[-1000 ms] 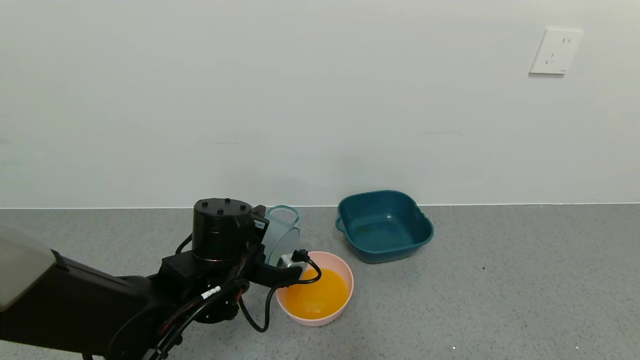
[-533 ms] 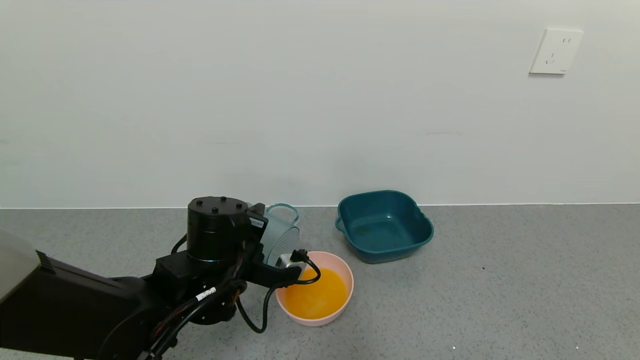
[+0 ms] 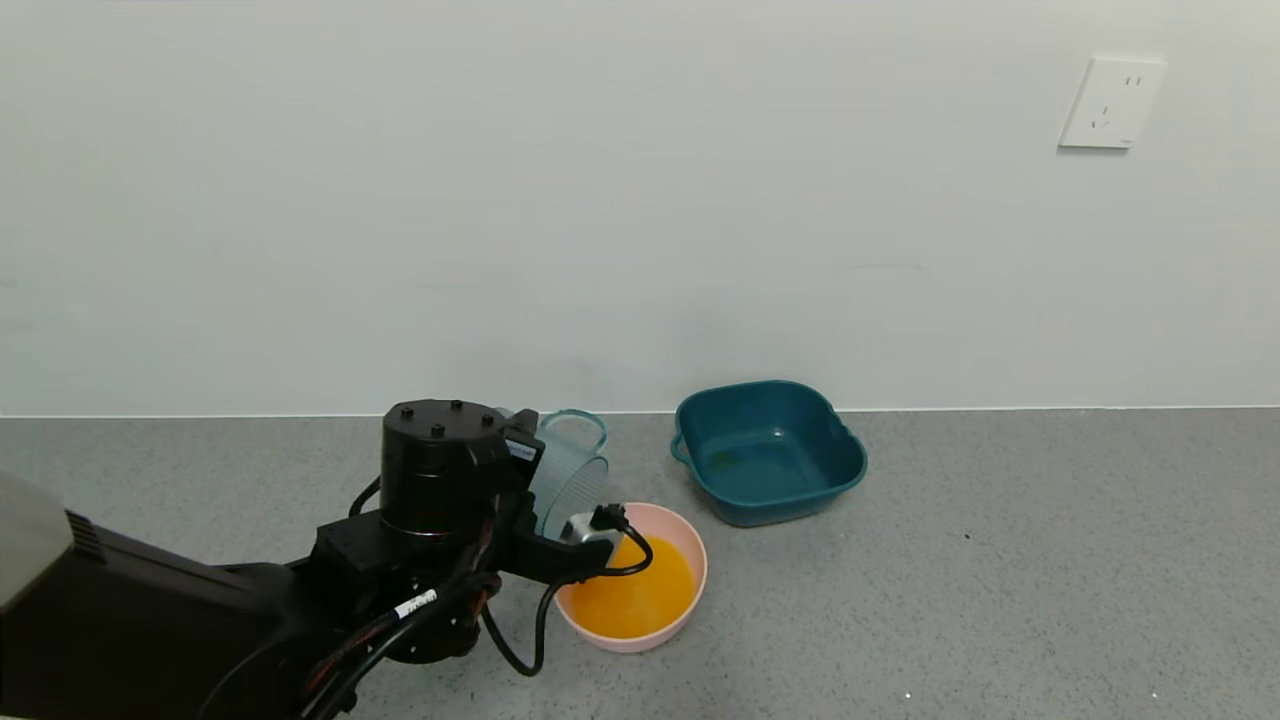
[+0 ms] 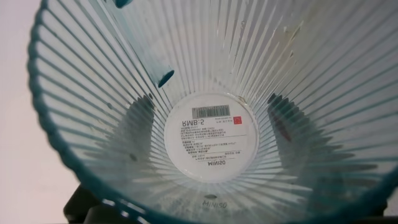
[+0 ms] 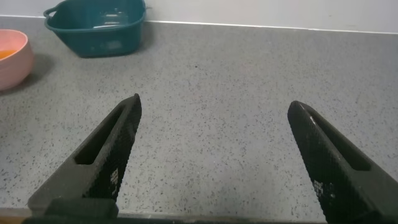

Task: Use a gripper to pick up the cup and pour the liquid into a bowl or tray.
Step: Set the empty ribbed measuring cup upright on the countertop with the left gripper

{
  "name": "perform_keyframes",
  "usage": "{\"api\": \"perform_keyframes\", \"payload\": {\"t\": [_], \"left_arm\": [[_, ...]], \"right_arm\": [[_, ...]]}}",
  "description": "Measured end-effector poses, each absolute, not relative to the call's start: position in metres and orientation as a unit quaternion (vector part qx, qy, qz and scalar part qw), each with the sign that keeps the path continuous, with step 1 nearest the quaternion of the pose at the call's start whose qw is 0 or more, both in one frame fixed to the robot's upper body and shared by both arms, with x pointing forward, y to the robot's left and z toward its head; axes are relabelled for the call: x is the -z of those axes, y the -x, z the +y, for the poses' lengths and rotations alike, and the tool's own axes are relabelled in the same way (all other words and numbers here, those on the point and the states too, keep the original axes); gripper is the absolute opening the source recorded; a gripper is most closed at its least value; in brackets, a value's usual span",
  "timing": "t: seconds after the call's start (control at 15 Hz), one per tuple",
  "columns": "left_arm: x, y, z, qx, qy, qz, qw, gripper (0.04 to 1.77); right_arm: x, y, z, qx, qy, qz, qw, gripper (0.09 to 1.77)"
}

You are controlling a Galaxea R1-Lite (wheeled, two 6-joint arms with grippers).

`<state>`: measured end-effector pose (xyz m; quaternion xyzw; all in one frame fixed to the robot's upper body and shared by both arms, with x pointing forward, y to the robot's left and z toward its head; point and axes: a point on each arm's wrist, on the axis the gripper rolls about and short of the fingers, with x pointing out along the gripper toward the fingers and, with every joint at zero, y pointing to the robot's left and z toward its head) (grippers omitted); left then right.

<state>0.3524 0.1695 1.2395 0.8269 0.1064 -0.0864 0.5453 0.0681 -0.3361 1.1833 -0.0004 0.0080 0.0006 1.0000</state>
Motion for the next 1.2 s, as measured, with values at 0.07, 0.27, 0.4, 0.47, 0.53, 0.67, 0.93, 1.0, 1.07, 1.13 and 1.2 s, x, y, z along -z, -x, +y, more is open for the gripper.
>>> {"api": "perform_keyframes", "payload": {"t": [0.07,0.27,0.4,0.47,0.53,0.67,0.93,1.0,1.07,1.13,1.2], "left_arm": [[-1.239,-0.352,0.169,0.085,-0.817,0.108,0.560,1.26],[-1.239,-0.352,0.168,0.086,-0.764,0.110,0.630,1.26],[-1.236,-0.350,0.168,0.095,-0.726,0.111,0.673,1.26],[-1.233,-0.348,0.169,0.101,-0.700,0.111,0.699,1.26],[-1.231,-0.347,0.169,0.104,-0.677,0.114,0.720,1.26],[-1.227,-0.345,0.171,0.104,-0.625,0.124,0.764,1.26],[-1.224,-0.341,0.173,0.090,-0.500,0.140,0.850,1.26],[-1.224,-0.341,0.174,0.087,-0.469,0.142,0.868,1.26],[-1.224,-0.340,0.175,0.085,-0.436,0.143,0.885,1.26],[-1.225,-0.340,0.176,0.081,-0.404,0.144,0.900,1.26],[-1.226,-0.340,0.177,0.075,-0.371,0.145,0.914,1.26]], "right_arm": [[-1.183,-0.068,-0.336,0.000,0.001,0.008,1.000,1.71],[-1.183,-0.068,-0.336,0.000,0.001,0.008,1.000,1.71],[-1.183,-0.068,-0.336,-0.001,0.001,0.008,1.000,1.71],[-1.183,-0.068,-0.336,-0.001,0.001,0.008,1.000,1.71],[-1.183,-0.068,-0.336,-0.001,0.001,0.008,1.000,1.71],[-1.183,-0.068,-0.336,-0.001,0.001,0.008,1.000,1.71],[-1.183,-0.068,-0.336,0.000,0.001,0.008,1.000,1.71],[-1.183,-0.068,-0.336,-0.001,0.001,0.008,1.000,1.71],[-1.183,-0.068,-0.336,-0.001,0.001,0.008,1.000,1.71],[-1.183,-0.068,-0.336,-0.001,0.000,0.008,1.000,1.71],[-1.183,-0.068,-0.336,-0.001,0.001,0.008,1.000,1.71]]}}
